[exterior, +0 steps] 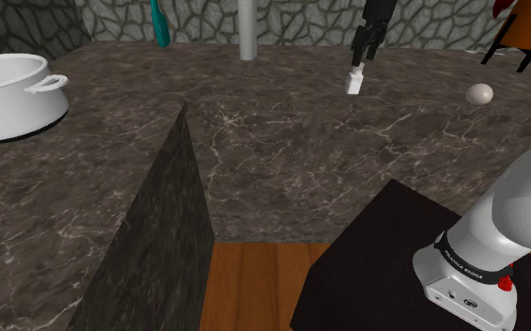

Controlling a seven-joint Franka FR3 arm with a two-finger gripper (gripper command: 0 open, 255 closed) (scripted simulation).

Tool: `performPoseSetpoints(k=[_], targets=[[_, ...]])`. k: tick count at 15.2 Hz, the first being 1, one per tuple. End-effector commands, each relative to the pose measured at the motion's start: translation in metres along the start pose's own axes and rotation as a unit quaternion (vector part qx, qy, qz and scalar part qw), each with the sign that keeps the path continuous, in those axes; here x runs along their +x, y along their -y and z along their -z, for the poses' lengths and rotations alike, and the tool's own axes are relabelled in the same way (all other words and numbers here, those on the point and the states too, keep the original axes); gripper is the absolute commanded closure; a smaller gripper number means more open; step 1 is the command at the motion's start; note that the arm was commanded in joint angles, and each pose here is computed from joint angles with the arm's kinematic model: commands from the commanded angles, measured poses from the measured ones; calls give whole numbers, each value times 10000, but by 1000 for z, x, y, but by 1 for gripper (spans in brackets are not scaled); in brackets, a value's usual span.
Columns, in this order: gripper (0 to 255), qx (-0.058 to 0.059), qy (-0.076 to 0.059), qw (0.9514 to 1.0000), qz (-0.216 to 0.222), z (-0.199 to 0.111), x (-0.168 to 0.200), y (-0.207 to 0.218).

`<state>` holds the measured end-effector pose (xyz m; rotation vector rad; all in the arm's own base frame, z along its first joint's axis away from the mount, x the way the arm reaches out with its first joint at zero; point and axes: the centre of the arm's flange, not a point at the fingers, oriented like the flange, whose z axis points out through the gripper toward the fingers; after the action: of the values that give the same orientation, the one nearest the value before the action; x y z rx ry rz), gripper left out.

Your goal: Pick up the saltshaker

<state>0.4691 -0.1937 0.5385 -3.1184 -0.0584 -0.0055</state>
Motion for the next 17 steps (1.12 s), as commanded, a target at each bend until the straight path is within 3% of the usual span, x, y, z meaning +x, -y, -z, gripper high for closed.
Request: performPoseSetpoints(k=[1, 3, 4, 13, 17], targets=[[0, -1, -2, 10000, 1, -11, 1, -2], [0, -1, -2, 10000, 1, -14, 1, -2], [255, -1, -2, 10000, 1, -13, 1, -1], [255, -1, -2, 10000, 1, -14, 1, -2], [255, -1, -2, 10000, 1, 7, 1, -1]])
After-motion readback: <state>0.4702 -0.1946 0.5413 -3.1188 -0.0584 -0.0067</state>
